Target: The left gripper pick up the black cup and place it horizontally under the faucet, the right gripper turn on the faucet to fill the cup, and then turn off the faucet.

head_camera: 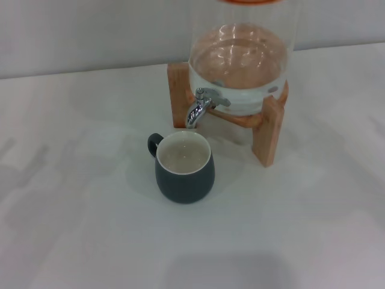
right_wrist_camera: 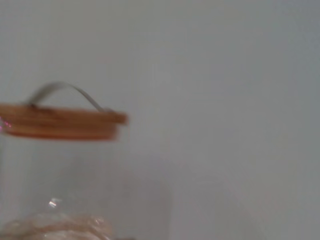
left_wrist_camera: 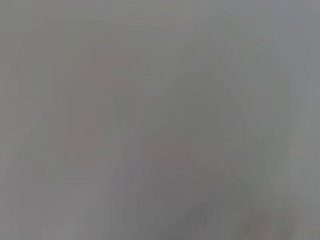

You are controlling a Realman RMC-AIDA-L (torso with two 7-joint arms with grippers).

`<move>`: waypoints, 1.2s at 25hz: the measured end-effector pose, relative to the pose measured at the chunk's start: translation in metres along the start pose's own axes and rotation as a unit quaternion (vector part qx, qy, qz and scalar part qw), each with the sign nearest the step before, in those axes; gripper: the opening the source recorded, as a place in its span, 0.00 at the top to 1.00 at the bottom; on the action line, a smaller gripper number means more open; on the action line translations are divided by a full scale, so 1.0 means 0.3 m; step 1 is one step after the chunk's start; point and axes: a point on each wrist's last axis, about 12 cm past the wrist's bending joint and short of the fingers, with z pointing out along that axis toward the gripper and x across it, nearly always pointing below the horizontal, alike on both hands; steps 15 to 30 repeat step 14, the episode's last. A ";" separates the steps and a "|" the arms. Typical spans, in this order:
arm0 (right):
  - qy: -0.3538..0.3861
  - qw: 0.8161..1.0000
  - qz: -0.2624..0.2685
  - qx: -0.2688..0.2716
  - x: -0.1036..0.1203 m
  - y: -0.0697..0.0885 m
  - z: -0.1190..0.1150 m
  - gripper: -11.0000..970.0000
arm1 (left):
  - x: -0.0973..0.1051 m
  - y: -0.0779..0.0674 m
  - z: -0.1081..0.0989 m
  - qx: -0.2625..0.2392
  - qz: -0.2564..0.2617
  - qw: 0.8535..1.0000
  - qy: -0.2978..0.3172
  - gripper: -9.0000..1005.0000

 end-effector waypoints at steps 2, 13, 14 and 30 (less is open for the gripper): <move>0.016 1.000 0.021 0.017 0.012 -0.014 0.001 0.38 | -0.001 0.012 -0.001 -0.008 -0.020 1.000 0.010 0.12; 0.012 0.998 0.052 0.016 0.026 -0.008 -0.014 0.37 | 0.018 0.011 -0.011 0.001 -0.022 0.999 0.047 0.12; 0.012 0.999 0.051 0.015 0.024 -0.007 -0.014 0.37 | 0.017 0.010 -0.012 0.002 -0.021 0.999 0.049 0.12; 0.012 0.999 0.051 0.015 0.024 -0.007 -0.014 0.37 | 0.017 0.010 -0.012 0.002 -0.021 0.999 0.049 0.12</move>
